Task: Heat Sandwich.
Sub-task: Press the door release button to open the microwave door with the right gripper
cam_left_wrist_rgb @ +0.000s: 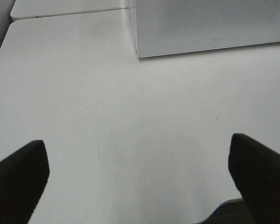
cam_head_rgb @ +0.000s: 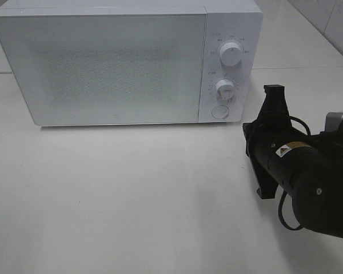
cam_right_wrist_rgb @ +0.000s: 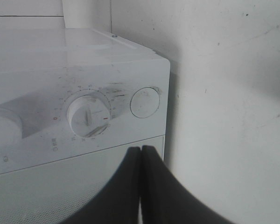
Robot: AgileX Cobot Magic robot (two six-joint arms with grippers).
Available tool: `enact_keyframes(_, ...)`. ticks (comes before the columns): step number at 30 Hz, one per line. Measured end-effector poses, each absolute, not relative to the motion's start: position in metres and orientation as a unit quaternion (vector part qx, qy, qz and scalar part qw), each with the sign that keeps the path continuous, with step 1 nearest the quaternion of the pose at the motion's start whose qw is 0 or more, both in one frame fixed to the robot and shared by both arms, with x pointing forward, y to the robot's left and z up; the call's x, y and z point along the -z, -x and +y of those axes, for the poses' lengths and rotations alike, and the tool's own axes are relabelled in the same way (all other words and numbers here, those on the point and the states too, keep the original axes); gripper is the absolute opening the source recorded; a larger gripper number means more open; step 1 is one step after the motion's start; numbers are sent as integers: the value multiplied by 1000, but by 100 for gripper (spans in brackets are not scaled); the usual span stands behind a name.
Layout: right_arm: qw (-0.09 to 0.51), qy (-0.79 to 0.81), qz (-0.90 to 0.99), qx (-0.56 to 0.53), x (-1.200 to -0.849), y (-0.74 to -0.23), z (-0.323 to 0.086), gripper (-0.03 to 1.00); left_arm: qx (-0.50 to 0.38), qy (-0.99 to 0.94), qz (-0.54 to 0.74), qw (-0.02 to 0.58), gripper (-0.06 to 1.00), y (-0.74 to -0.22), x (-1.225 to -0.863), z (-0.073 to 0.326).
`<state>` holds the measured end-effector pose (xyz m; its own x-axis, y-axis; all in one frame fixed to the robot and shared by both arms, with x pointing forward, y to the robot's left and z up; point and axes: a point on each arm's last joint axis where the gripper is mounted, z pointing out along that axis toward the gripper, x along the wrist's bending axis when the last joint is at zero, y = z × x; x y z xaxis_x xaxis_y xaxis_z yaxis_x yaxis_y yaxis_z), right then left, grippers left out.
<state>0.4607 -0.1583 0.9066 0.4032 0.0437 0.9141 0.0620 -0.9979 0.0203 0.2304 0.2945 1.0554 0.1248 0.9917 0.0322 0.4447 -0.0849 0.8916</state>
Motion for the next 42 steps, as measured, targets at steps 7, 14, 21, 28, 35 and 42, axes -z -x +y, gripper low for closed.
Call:
enact_keyframes(7,26,836,-33,547,-900,-479,-158,1,-357,-644,557,384,99,-230,-1055,294)
enact_keyframes(14,41,840,-24,540,-886,-497,-149,1,-357,-644,557,384,99,-230,-1055,294)
enact_keyframes(21,45,845,-17,533,-878,-518,-146,1,-357,-644,557,384,99,-230,-1055,294)
enact_keyframes(28,49,846,-12,531,-871,-536,-139,1,-357,-644,557,384,99,-230,-1055,294)
enact_keyframes(35,48,851,-11,523,-862,-556,-140,1,-357,-644,557,384,99,-230,-1055,294)
enact_keyframes(42,50,851,-10,522,-858,-564,-136,1,-357,-644,557,384,99,-230,-1055,294)
